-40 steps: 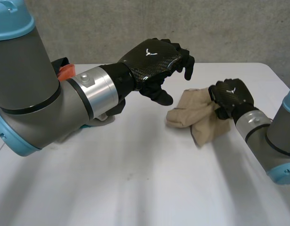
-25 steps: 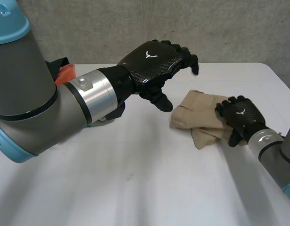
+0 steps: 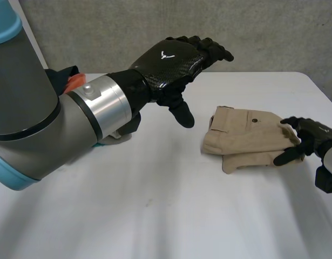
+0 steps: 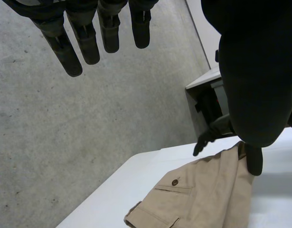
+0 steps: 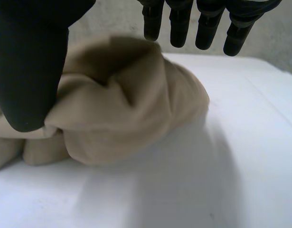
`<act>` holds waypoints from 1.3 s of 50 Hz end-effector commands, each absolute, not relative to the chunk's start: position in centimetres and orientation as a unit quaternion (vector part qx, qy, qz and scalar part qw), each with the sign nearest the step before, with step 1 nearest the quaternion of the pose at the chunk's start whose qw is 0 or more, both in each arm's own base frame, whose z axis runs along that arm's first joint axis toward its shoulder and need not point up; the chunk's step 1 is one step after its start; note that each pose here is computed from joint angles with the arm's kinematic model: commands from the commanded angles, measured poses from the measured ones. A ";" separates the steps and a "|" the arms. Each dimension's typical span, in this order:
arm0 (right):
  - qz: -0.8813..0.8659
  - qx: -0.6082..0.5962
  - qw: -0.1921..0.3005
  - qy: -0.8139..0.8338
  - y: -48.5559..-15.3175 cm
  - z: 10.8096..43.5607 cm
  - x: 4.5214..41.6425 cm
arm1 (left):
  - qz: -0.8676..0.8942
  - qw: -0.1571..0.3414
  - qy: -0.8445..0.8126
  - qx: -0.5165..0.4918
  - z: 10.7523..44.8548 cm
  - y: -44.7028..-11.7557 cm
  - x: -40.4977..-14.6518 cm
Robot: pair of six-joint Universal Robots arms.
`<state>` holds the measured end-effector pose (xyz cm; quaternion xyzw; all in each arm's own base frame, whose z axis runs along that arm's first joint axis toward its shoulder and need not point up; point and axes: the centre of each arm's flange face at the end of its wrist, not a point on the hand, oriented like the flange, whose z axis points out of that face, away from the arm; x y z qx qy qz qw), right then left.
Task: Fold the laundry.
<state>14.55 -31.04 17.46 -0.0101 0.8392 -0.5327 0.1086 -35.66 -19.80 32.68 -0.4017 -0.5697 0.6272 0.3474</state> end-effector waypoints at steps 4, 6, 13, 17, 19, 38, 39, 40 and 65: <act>-0.520 -0.004 0.115 0.846 -32.1 14.0 13.9 | 0.632 0.347 -0.565 -0.401 32.4 -19.7 -35.7; -0.523 -0.011 0.119 0.844 -32.6 13.1 14.2 | 0.632 0.347 -0.566 -0.400 32.3 -19.8 -35.7; -0.520 -0.025 0.130 0.844 -34.1 11.6 15.2 | 0.630 0.352 -0.567 -0.397 32.1 -19.7 -35.8; -0.542 -0.023 0.133 0.829 -35.3 12.4 15.3 | 0.629 0.353 -0.569 -0.396 32.1 -19.8 -35.8; -0.565 -0.021 0.139 0.813 -36.7 13.4 15.1 | 0.630 0.351 -0.570 -0.394 32.1 -19.9 -35.7; -0.674 0.138 -0.009 0.725 -53.8 13.4 2.8 | 0.637 0.354 -0.561 -0.394 32.4 -19.8 -36.0; -0.680 0.146 -0.018 0.719 -54.1 13.3 2.2 | 0.636 0.355 -0.561 -0.394 32.4 -19.7 -36.1; -0.684 0.151 -0.023 0.714 -54.4 13.2 1.9 | 0.635 0.355 -0.561 -0.395 32.4 -19.6 -36.1; -0.641 0.173 -0.049 0.746 -50.7 14.8 -1.7 | 0.632 0.356 -0.563 -0.395 32.3 -19.1 -36.3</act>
